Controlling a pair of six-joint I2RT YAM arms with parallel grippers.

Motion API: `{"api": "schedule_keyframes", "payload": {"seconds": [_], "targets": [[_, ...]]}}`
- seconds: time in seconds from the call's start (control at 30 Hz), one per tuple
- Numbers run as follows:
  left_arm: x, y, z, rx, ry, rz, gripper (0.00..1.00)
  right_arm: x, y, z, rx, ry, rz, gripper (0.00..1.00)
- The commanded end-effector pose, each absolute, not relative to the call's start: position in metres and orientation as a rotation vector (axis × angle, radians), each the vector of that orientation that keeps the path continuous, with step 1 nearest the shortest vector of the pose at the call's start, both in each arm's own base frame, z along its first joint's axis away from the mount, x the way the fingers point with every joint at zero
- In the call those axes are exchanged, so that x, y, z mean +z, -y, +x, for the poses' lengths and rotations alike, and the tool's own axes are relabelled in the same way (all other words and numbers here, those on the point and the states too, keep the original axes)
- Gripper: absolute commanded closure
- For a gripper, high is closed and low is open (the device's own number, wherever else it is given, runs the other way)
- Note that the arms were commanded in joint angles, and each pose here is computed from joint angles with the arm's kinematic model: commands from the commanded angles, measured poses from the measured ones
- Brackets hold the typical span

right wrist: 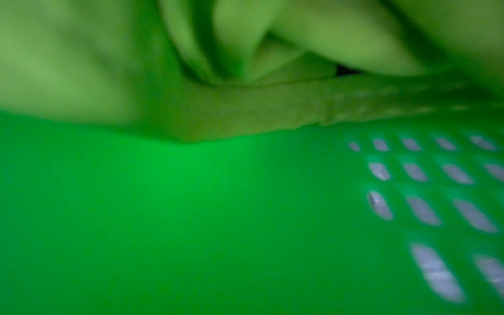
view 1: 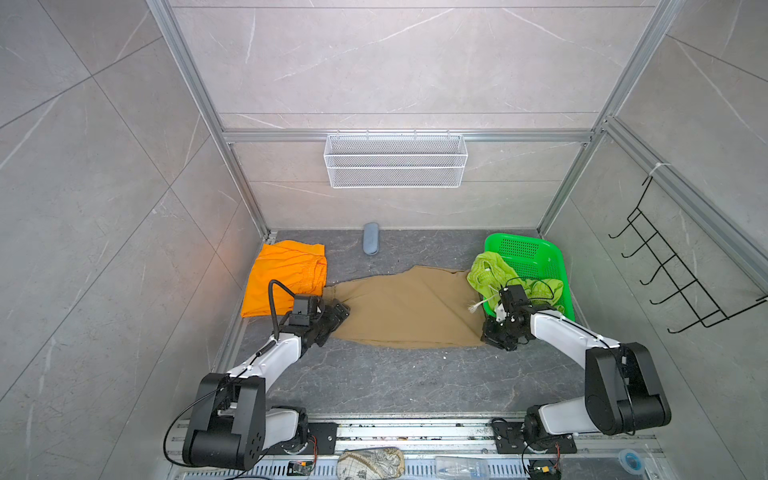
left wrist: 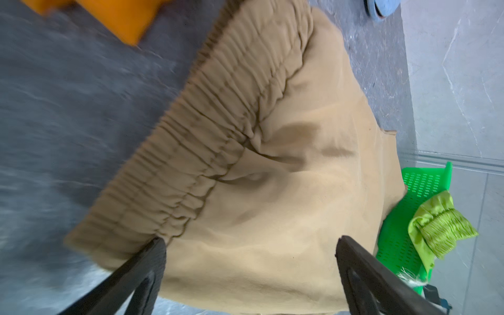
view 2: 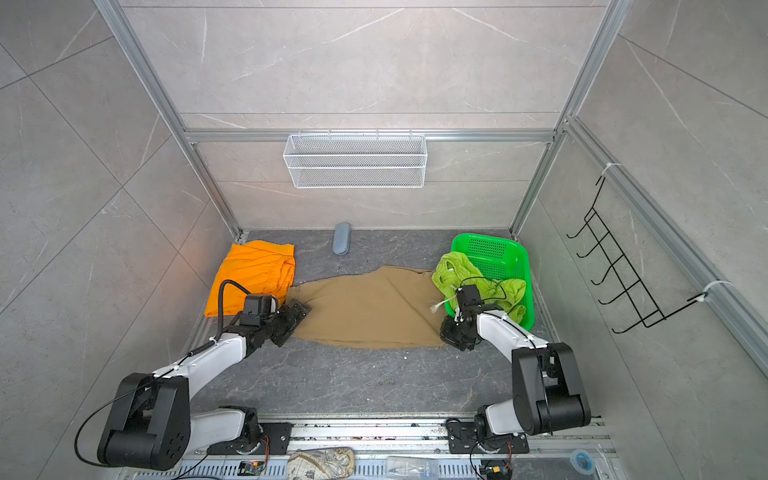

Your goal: Fold and stack the shorts

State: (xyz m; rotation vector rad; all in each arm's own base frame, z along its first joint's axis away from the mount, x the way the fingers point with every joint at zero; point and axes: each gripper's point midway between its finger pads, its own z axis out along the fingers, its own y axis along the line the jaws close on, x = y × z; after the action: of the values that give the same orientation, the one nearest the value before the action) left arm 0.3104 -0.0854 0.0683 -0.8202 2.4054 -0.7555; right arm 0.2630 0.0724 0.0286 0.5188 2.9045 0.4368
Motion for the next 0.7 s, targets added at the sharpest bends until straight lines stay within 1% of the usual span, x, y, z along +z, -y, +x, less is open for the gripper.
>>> {"api": "schedule_keyframes", "payload": {"seconds": [0.0,0.03,0.07,0.13,0.2,0.33,0.4,0.43,0.53,0.67], "targets": [[0.060,0.072,0.295,-0.665,-2.441,-0.829,0.00,0.036,-0.065,0.255,0.369,-2.927,0.527,0.63],[0.062,0.071,0.293,-0.662,-2.438,-0.827,0.00,0.042,-0.065,0.256,0.366,-2.919,0.517,0.60],[0.064,0.069,0.292,-0.655,-2.434,-0.821,0.00,0.049,-0.064,0.257,0.362,-2.909,0.506,0.54],[0.078,0.069,0.296,-0.662,-2.399,-0.783,0.00,0.063,-0.065,0.260,0.376,-2.879,0.486,0.40],[0.102,0.069,0.304,-0.668,-2.338,-0.718,0.00,0.076,-0.069,0.265,0.412,-2.848,0.474,0.26],[0.152,0.065,0.319,-0.638,-2.224,-0.632,0.00,0.091,-0.088,0.274,0.520,-2.809,0.476,0.13],[0.169,0.068,0.327,-0.638,-2.194,-0.588,0.00,0.100,-0.102,0.279,0.560,-2.780,0.453,0.03],[0.173,0.071,0.330,-0.648,-2.193,-0.573,0.00,0.103,-0.109,0.280,0.574,-2.773,0.438,0.01],[0.176,0.096,0.339,-0.683,-2.206,-0.476,0.00,0.115,-0.135,0.289,0.632,-2.742,0.383,0.01],[0.148,0.127,0.348,-0.623,-2.294,-0.364,0.00,0.118,-0.154,0.308,0.624,-2.734,0.340,0.01]]}}
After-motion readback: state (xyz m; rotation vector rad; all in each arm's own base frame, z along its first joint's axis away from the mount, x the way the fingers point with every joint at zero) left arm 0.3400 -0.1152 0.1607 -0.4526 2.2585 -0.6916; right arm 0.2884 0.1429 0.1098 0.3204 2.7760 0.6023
